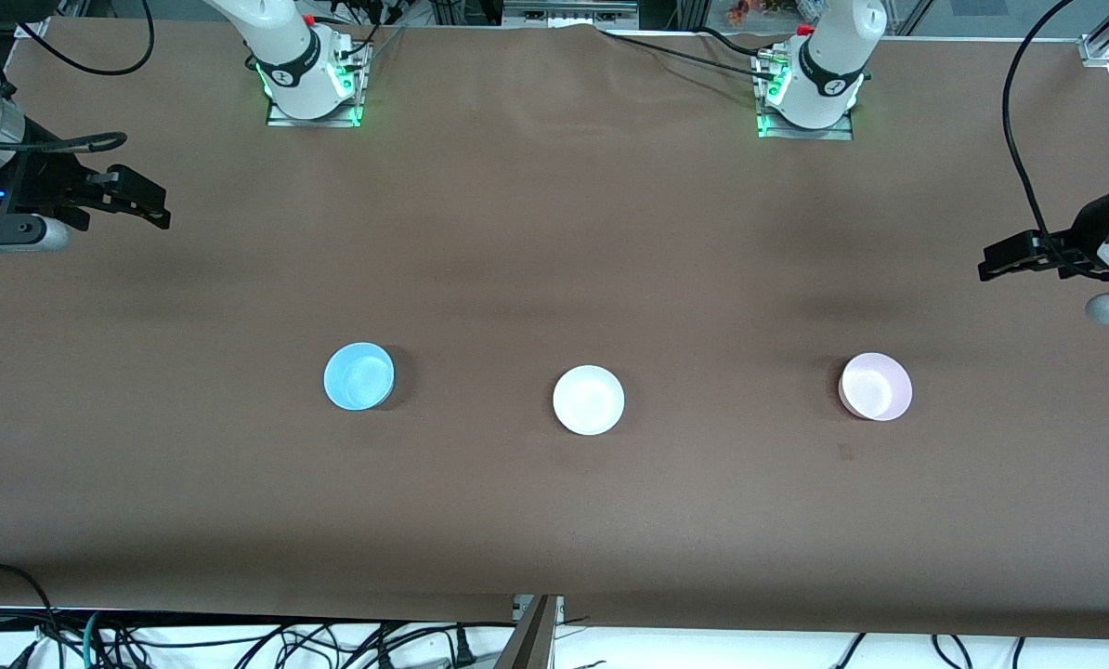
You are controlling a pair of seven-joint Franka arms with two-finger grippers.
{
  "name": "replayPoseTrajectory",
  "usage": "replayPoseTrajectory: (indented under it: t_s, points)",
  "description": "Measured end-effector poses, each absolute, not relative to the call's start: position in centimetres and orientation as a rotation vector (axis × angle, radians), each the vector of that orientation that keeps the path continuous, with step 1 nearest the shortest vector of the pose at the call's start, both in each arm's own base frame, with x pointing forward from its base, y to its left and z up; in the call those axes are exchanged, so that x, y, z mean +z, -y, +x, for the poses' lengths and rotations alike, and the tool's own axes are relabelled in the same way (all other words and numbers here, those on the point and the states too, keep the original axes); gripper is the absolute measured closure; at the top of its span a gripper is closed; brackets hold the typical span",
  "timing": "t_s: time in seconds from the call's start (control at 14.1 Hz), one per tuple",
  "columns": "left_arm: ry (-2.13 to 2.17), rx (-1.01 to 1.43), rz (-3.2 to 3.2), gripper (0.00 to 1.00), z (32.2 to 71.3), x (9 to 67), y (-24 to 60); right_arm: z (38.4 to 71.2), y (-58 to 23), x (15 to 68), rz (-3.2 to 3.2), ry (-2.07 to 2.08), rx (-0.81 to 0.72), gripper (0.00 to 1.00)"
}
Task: Stack pink and blue bowls on white bowl
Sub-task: 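Move the left gripper toward the pink bowl, then lower the left gripper onto the pink bowl rim and grasp it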
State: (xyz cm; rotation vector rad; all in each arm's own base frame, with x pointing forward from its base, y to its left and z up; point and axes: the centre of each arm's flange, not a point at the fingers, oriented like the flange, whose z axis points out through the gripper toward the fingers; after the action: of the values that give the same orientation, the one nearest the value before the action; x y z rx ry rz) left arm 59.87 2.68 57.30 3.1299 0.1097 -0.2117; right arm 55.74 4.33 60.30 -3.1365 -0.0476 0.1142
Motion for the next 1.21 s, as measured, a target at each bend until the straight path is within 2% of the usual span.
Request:
replayPoseTrajectory:
  t_s: [0.36,0.57,1.21]
  points:
    - [-0.11,-0.224,3.129,0.0,60.0,56.8,-2.7,55.6,-4.3,60.2,-3.136,0.047,0.128,0.0]
    - [-0.132,-0.226,3.117,0.0,61.6,53.9,-3.4,55.6,-4.3,60.2,-3.136,0.047,0.128,0.0]
    - [-0.235,-0.254,3.061,0.0,68.2,35.0,-6.3,55.6,-4.4,60.3,-3.136,0.047,0.126,0.0]
